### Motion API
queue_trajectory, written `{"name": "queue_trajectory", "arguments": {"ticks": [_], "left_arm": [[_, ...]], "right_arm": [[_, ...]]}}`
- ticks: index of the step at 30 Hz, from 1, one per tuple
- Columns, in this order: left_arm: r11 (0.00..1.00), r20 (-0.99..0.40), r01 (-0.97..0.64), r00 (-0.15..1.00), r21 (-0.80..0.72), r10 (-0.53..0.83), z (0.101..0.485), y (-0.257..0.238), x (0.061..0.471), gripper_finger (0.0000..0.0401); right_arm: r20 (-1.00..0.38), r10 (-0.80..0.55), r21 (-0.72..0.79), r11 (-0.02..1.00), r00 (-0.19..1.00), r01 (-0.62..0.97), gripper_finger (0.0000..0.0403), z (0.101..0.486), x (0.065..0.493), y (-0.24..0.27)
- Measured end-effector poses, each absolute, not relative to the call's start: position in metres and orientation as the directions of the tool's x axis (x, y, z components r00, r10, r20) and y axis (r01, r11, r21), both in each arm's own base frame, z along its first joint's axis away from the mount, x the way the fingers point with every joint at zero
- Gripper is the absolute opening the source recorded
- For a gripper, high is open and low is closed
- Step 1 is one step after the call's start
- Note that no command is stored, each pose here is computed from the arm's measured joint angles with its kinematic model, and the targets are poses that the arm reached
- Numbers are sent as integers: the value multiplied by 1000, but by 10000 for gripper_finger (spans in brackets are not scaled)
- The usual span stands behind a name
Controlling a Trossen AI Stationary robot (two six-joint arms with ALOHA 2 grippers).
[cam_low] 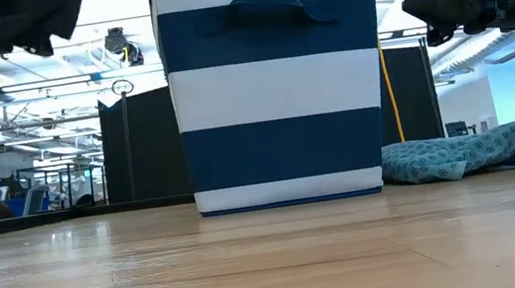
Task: Pick & place medical supplies in basket/bin
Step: Put the black bandage into the blue bin
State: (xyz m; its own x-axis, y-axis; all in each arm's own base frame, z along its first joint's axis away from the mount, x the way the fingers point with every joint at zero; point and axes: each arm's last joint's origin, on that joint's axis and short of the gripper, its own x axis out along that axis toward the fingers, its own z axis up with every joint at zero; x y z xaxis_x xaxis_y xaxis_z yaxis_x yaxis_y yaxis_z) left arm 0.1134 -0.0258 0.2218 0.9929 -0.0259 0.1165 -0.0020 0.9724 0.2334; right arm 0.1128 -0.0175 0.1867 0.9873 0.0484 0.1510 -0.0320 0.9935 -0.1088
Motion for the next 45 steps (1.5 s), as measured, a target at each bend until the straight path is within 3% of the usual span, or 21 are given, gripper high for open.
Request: {"name": "queue_trajectory", "arguments": {"ticks": [4,7,14,22,30,36,45], "left_arm": [[984,154,-48,988,171,22,204,-20,112,102],[991,206,-120,973,61,105,211,-14,113,102],[977,245,-211,948,1,205,284,1,119,102],[946,-97,-269,952,181,289,377,26,181,101],[940,-364,-265,871,214,329,417,84,277,101],[964,-511,-201,819,174,263,409,131,341,101],[968,-769,-247,610,45,191,305,174,395,101]], "right_arm": [[118,47,-95,995,992,-36,0,183,113,-18],[104,46,-92,995,993,-37,0,182,113,-18],[116,46,-100,994,992,-34,0,183,113,-18],[139,41,-143,989,989,-21,0,185,113,-18],[164,45,-184,983,985,-14,0,188,113,-18],[161,45,-188,982,986,-14,0,188,113,-18],[157,45,-202,979,987,-13,0,187,113,-18]]}}
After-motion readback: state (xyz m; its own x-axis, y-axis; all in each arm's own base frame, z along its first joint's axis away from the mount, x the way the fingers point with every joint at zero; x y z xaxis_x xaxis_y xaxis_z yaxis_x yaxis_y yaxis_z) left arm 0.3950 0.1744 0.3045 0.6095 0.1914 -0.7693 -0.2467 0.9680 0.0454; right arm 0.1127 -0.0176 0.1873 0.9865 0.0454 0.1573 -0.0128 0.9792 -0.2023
